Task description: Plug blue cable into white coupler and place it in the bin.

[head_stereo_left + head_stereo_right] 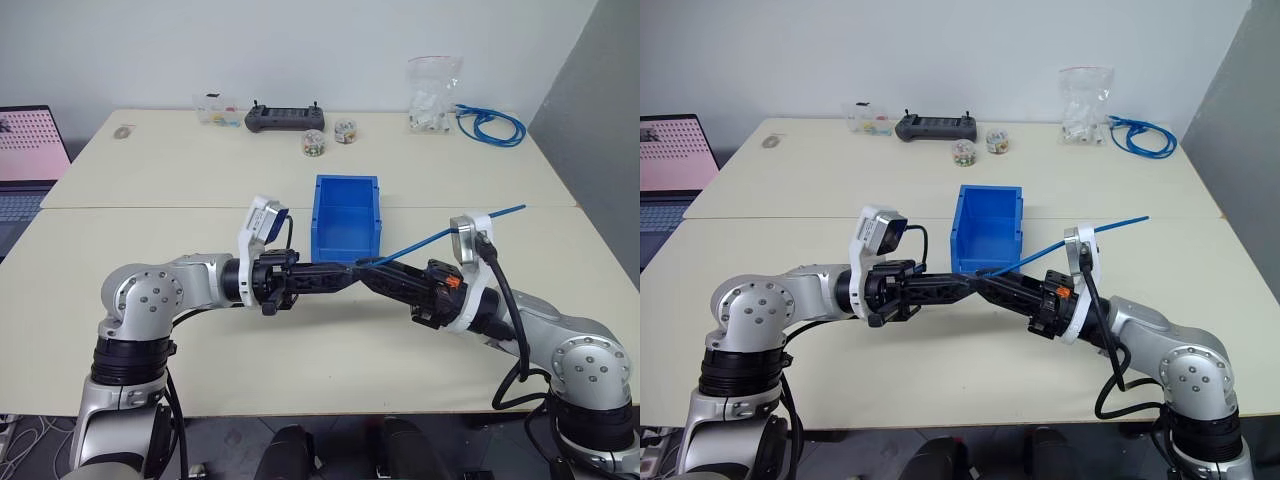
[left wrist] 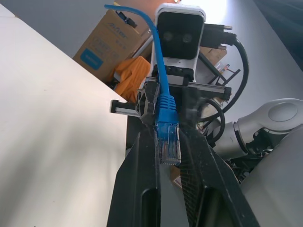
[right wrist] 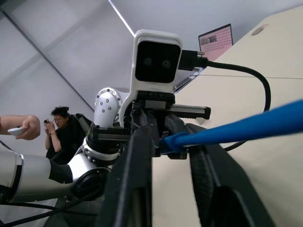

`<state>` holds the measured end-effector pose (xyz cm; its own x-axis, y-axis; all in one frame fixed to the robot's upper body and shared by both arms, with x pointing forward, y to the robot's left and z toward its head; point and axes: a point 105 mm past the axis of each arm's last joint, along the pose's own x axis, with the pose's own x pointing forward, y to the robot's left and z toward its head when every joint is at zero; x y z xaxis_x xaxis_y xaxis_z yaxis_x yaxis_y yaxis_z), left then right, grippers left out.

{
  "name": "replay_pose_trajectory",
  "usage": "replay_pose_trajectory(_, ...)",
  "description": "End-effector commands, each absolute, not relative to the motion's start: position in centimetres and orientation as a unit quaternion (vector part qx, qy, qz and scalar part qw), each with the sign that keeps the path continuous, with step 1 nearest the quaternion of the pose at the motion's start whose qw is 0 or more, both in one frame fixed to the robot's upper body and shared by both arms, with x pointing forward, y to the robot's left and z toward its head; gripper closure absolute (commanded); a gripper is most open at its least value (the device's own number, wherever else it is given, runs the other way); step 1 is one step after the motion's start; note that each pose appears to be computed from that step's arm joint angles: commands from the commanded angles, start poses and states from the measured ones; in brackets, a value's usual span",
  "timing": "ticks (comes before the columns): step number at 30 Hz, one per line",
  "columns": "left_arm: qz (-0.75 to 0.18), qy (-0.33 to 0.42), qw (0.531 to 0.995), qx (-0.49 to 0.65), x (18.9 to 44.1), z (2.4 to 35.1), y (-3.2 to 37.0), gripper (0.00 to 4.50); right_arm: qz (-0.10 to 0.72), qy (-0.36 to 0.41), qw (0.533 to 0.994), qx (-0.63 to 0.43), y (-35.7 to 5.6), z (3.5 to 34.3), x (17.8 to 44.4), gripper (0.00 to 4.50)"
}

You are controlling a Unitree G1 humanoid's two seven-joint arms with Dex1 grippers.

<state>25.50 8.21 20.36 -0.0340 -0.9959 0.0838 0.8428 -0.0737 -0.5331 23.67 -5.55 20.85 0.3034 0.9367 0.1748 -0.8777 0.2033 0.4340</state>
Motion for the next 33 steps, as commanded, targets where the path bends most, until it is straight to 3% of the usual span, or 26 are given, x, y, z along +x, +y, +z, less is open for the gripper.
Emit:
replay_pose_trajectory(1, -0.706, 0.148, 0.657, -0.217, 25.2, 21.3, 8.4, 4.24, 0.607, 0.043, 0.76, 0.228, -5.2, 22.0, 23.0, 4.32)
replay_pose_trajectory(6, -0.708, 0.147, 0.655, -0.219, 25.0, 21.1, 8.5, 4.24, 0.609, 0.044, 0.758, 0.229, -5.2, 22.0, 22.8, 4.37)
replay_pose_trajectory(8, -0.704, 0.146, 0.662, -0.213, 25.2, 20.8, 8.4, 3.54, 0.61, 0.046, 0.757, 0.23, -5.1, 22.0, 22.7, 4.37)
replay_pose_trajectory(13, -0.695, 0.137, 0.673, -0.213, 25.8, 20.8, 8.6, 2.65, 0.608, 0.047, 0.757, 0.232, -5.0, 21.9, 22.7, 4.37)
replay_pose_trajectory(20, -0.678, 0.135, 0.698, -0.188, 25.5, 20.4, 9.8, 1.07, 0.588, 0.049, 0.774, 0.229, -5.5, 21.3, 23.7, 4.37)
replay_pose_trajectory(25, -0.642, 0.143, 0.746, -0.106, 24.9, 18.5, 11.4, 0.0, 0.572, 0.05, 0.786, 0.229, -5.9, 20.7, 24.8, 4.37)
replay_pose_trajectory(30, -0.575, 0.14, 0.803, -0.074, 23.2, 16.8, 13.7, 0.0, 0.571, 0.042, 0.79, 0.218, -5.8, 20.3, 25.4, 4.38)
replay_pose_trajectory(33, -0.457, 0.117, 0.88, -0.058, 23.9, 15.0, 16.3, 0.0, 0.578, 0.043, 0.787, 0.21, -5.3, 19.8, 25.5, 4.38)
